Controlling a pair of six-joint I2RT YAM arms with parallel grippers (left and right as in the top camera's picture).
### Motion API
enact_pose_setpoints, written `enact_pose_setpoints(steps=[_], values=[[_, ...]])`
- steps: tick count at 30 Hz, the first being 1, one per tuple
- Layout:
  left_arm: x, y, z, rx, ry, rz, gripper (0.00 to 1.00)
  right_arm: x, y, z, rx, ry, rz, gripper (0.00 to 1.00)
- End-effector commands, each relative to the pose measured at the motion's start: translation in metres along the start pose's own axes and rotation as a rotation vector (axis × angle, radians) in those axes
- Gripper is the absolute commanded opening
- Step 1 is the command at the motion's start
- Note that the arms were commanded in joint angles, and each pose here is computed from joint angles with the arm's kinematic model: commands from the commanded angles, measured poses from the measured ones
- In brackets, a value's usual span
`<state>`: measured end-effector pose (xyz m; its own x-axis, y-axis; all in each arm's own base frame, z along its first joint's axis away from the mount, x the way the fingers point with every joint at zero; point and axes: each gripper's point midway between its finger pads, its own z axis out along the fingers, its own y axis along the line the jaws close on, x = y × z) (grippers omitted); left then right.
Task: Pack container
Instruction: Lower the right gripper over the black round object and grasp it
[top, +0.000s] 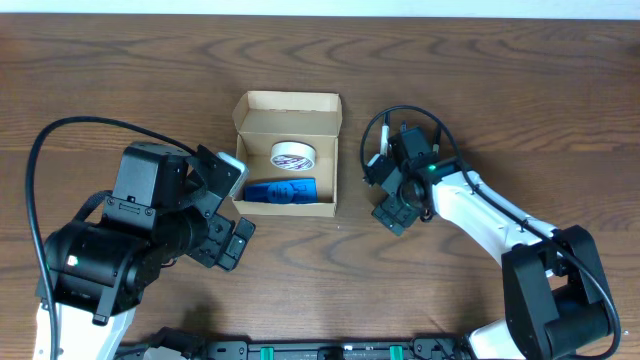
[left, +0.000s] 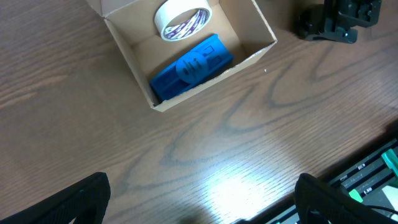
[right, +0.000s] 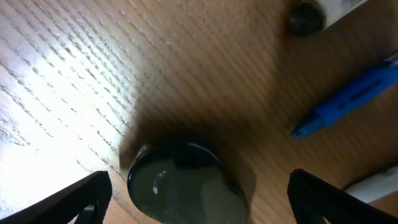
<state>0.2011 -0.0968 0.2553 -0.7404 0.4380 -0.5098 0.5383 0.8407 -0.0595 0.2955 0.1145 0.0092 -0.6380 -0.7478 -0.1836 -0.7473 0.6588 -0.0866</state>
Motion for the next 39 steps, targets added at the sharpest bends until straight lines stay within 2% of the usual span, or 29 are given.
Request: enact_pose_setpoints(steps=[1,6,13,32,34,39], values=[[-0.003,-0.001,-0.004,0.004,-0.013,0.015,0.95,0.004,0.007,0.006,-0.05,-0.007,-0.01,0.92],[-0.003,-0.001,-0.004,0.004,-0.013,0.015,0.95,0.004,0.01,0.008,-0.061,-0.014,-0.009,0.91],[-0.003,-0.001,-0.004,0.004,-0.013,0.015,0.95,0.002,0.008,0.008,-0.059,-0.03,-0.006,0.84],[-0.003,-0.001,-0.004,0.004,-0.013,0.015,0.95,0.01,0.005,0.016,-0.051,-0.037,0.016,0.82],[-0.003,-0.001,-0.004,0.004,-0.013,0.015,0.95,0.011,0.006,0.017,-0.055,-0.035,0.019,0.8],[-0.003,-0.001,-0.004,0.004,-0.013,0.015,0.95,0.01,0.006,0.017,-0.054,-0.037,0.019,0.7]])
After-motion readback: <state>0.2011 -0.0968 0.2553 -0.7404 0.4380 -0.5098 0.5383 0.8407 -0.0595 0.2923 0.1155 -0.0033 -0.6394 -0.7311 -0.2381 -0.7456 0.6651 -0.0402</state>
